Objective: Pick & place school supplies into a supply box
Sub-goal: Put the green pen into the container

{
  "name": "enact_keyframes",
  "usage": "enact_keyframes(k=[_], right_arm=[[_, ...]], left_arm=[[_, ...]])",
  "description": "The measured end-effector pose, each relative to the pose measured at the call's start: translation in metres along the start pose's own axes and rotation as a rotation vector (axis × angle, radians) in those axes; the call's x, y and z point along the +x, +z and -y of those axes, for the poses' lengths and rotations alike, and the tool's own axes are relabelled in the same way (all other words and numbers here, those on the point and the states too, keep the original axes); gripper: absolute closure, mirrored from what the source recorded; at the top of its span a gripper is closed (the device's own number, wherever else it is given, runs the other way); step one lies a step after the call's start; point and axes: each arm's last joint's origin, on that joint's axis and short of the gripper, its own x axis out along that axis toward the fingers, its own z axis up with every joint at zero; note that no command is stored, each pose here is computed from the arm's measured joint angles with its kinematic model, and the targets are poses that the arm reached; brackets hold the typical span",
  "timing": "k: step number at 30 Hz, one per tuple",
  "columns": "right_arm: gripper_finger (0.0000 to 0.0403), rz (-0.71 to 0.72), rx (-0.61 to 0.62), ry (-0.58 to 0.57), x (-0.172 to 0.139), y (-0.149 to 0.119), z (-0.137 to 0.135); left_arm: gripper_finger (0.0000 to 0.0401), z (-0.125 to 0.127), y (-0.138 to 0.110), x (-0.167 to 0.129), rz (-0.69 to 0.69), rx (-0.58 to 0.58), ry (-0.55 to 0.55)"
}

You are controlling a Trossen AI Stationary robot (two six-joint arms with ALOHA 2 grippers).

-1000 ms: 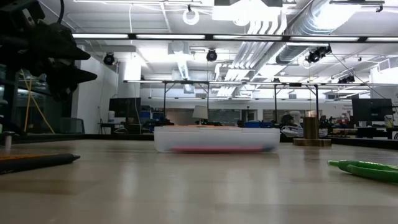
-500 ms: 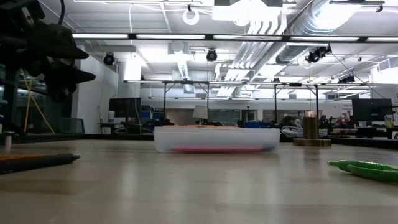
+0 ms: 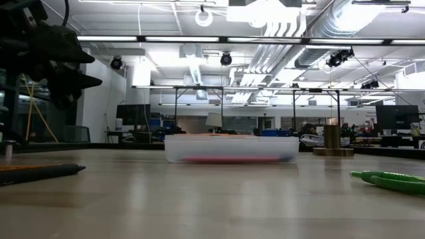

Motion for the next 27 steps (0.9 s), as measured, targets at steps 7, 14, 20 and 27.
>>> enact_keyframes(k=[7, 14, 20, 27], right_arm=[[0.0284, -0.047, 0.066, 0.018, 0.027, 0.007, 0.004], [0.0284, -0.095, 0.117, -0.007, 0.062, 0.01, 0.019], [0.0284, -0.15, 0.15, -0.002, 0.096, 0.007, 0.037], [0.0284, -0.197, 0.175, -0.008, 0.12, 0.003, 0.055]], left_arm=[[0.0169, 0.0, 0.0, 0.0, -0.001, 0.0, 0.001], [0.0169, 0.0, 0.0, 0.0, -0.002, 0.0, 0.0], [0.0169, 0.0, 0.0, 0.0, -0.002, 0.001, 0.0], [0.0169, 0.0, 0.0, 0.0, -0.002, 0.002, 0.0]])
